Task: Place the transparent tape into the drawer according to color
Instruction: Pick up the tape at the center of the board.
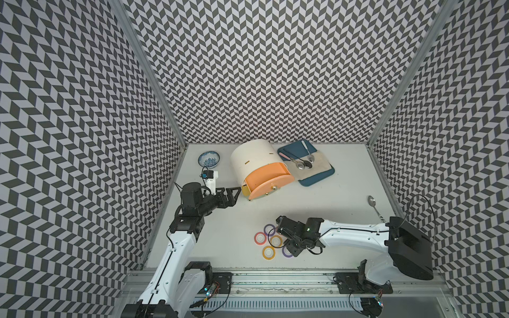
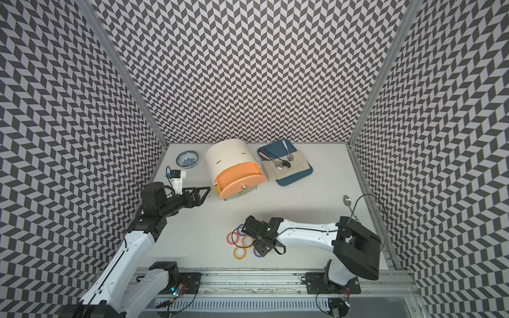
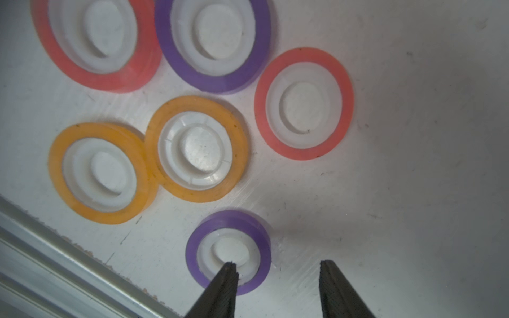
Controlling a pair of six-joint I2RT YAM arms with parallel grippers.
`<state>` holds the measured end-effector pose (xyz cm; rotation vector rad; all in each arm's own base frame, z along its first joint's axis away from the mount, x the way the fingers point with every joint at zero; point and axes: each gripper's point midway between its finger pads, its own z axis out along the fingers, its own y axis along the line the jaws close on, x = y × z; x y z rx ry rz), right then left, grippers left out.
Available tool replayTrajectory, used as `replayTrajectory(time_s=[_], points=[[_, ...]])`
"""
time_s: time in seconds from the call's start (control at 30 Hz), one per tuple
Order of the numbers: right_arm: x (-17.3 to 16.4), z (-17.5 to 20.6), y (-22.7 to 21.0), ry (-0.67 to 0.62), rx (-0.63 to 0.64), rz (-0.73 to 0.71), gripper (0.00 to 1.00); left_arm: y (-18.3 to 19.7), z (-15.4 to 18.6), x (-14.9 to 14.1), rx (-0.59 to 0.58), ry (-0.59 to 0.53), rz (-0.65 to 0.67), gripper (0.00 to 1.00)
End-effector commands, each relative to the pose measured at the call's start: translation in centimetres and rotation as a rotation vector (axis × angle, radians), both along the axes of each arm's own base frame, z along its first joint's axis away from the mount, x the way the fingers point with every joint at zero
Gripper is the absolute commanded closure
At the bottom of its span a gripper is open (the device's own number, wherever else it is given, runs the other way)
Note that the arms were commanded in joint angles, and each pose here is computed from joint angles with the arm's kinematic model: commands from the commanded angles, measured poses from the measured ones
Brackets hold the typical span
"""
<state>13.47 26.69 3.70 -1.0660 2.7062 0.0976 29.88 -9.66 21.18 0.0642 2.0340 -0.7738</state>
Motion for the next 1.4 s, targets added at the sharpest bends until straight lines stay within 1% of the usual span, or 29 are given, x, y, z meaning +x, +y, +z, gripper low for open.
replayTrajectory(time_s=[0.0,0.23,0.4,0.73,0.97,1.13,1.2,1.33,1.37], points=[[-0.9,0.7,1.7,0.008,0.025,0.043,0.49,0.3,0.3,-0.1,0.014,-0.014,0.007,0.00],[-2.3,1.1,2.8,0.005,0.013,0.079,0.52,0.3,0.2,-0.1,0.014,-0.012,0.007,0.00],[-3.0,0.2,2.8,0.030,-0.007,0.102,0.55,0.2,0.1,-0.2,0.013,-0.009,0.003,0.00],[-3.4,-1.0,3.2,0.052,-0.028,0.123,0.60,0.2,0.2,-0.2,0.013,-0.008,0.003,0.00],[-3.7,-1.6,3.1,0.066,-0.044,0.137,0.61,0.2,0.0,-0.3,0.012,-0.004,0.002,0.00],[-4.0,-2.7,2.6,0.083,-0.087,0.151,0.62,0.2,0.0,-0.3,0.011,-0.006,-0.001,0.00],[-4.1,-3.0,2.4,0.092,-0.105,0.154,0.63,0.2,0.1,-0.3,0.011,-0.009,-0.001,0.00],[-4.3,-3.5,2.1,0.104,-0.138,0.158,0.70,0.2,0.1,-0.3,0.011,-0.010,0.000,0.00],[-4.2,-3.6,2.0,0.104,-0.145,0.157,0.73,0.2,0.1,-0.3,0.011,-0.011,-0.001,0.00]])
